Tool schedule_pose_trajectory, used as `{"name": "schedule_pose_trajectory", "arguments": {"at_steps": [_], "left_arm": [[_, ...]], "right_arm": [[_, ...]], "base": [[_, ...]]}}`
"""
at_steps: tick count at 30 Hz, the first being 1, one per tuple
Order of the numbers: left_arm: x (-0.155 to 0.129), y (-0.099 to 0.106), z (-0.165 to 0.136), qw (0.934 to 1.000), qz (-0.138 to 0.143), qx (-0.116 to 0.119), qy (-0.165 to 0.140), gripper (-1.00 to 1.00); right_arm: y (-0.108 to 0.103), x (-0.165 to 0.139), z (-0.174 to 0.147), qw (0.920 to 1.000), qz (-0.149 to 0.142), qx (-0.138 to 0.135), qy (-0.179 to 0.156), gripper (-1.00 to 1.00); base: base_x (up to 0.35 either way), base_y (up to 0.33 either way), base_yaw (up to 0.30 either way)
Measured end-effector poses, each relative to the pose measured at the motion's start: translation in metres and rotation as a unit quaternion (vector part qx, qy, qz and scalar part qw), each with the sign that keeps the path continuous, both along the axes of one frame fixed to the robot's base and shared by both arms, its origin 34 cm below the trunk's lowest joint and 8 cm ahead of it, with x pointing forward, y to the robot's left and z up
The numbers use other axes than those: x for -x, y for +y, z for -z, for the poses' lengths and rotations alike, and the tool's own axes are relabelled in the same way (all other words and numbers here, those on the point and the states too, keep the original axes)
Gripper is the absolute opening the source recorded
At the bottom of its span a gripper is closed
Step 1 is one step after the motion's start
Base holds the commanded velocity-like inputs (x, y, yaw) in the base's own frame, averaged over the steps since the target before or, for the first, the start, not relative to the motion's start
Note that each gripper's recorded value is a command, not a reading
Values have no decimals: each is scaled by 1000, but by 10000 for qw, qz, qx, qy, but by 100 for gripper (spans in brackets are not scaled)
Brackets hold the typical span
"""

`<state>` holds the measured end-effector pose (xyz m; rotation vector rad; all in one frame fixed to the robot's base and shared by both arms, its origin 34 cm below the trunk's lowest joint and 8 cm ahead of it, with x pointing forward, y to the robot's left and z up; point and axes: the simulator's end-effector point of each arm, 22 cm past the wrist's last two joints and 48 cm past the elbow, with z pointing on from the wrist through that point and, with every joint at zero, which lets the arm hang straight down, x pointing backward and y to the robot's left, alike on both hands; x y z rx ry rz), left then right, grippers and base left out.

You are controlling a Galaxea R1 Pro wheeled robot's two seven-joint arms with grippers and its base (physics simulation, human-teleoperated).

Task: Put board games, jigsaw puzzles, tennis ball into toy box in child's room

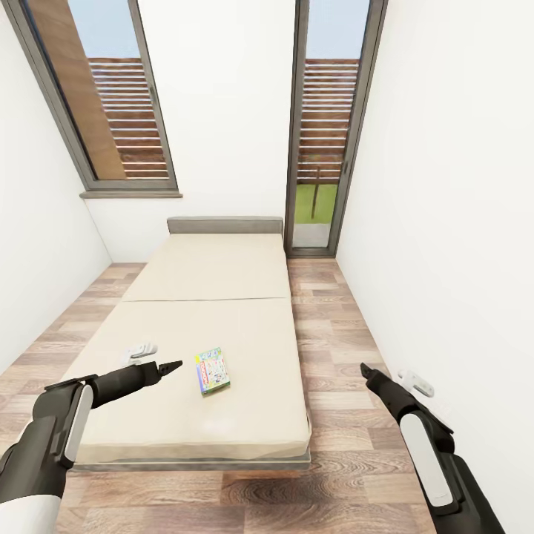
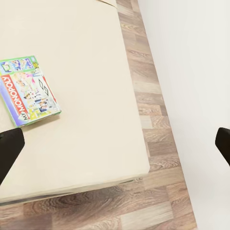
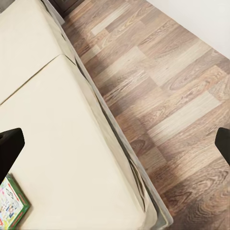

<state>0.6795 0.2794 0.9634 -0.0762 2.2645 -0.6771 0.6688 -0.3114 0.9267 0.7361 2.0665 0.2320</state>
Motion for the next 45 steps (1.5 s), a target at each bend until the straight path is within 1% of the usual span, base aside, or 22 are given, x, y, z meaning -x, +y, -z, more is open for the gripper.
{"name": "schedule_pose_trajectory", "arguments": {"at_steps": [6,14,23,30,38,45], "left_arm": [[0,0,0,10000,-1,-1,4,100],[0,0,0,10000,2,4,2,100],[0,0,0,10000,2,5,3,100],[0,0,0,10000,4,6,2,100],[0,0,0,10000,3,3,-5,100],[0,0,1,10000,4,1,8,100]], "right_arm": [[3,0,1,10000,-39,17,5,100],[4,0,3,10000,-46,16,36,100],[4,2,7,10000,-50,7,82,100],[5,3,9,9999,-59,5,104,100],[5,3,10,9999,-57,7,106,100],[7,0,5,10000,-20,25,-12,100]], "base": [[-25,0,0],[-179,0,0],[-54,0,0],[-207,0,0],[-45,0,0],[-5,0,0]]}}
